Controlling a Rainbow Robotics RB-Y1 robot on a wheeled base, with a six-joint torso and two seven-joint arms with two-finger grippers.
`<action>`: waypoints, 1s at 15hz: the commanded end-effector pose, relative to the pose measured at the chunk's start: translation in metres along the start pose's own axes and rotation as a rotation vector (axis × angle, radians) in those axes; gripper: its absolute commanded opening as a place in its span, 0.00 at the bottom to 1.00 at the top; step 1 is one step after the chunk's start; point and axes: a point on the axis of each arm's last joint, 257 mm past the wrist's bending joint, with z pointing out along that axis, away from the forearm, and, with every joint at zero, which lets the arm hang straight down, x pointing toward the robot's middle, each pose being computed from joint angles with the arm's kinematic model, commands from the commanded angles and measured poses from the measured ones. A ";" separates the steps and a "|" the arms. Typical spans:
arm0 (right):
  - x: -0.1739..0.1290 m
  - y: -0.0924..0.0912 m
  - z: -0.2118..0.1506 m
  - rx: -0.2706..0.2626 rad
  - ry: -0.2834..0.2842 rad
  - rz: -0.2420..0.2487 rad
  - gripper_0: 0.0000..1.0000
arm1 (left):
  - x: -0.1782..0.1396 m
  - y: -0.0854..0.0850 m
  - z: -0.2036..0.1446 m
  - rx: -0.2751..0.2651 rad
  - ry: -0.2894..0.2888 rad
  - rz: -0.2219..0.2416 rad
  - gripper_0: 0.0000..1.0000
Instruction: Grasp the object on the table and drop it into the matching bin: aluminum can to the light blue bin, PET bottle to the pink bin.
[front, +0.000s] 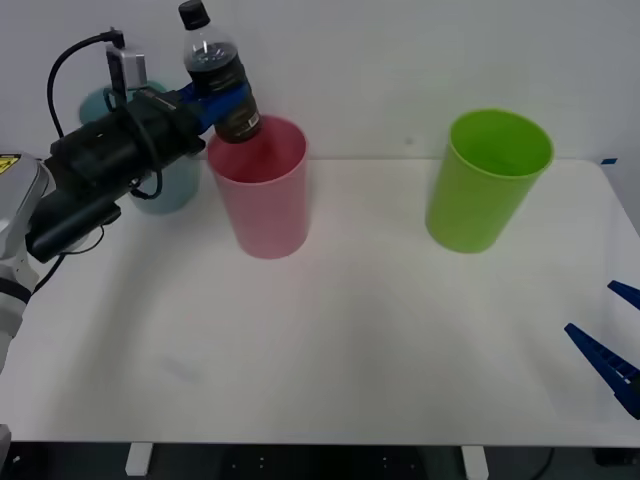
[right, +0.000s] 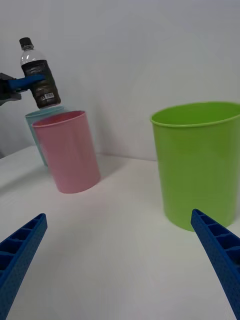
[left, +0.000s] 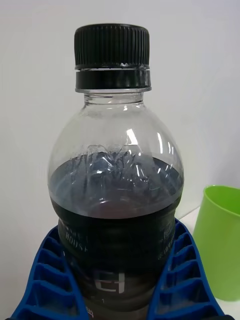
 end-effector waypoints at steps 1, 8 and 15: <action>0.000 0.000 0.000 0.000 0.000 0.000 1.00 | 0.007 -0.005 0.016 0.009 0.014 0.004 0.00; 0.000 0.000 0.000 0.000 0.000 0.000 1.00 | 0.008 -0.009 0.021 0.003 0.003 -0.006 0.15; 0.000 0.000 0.000 0.000 0.000 0.000 1.00 | 0.004 -0.003 0.017 -0.008 -0.006 0.003 1.00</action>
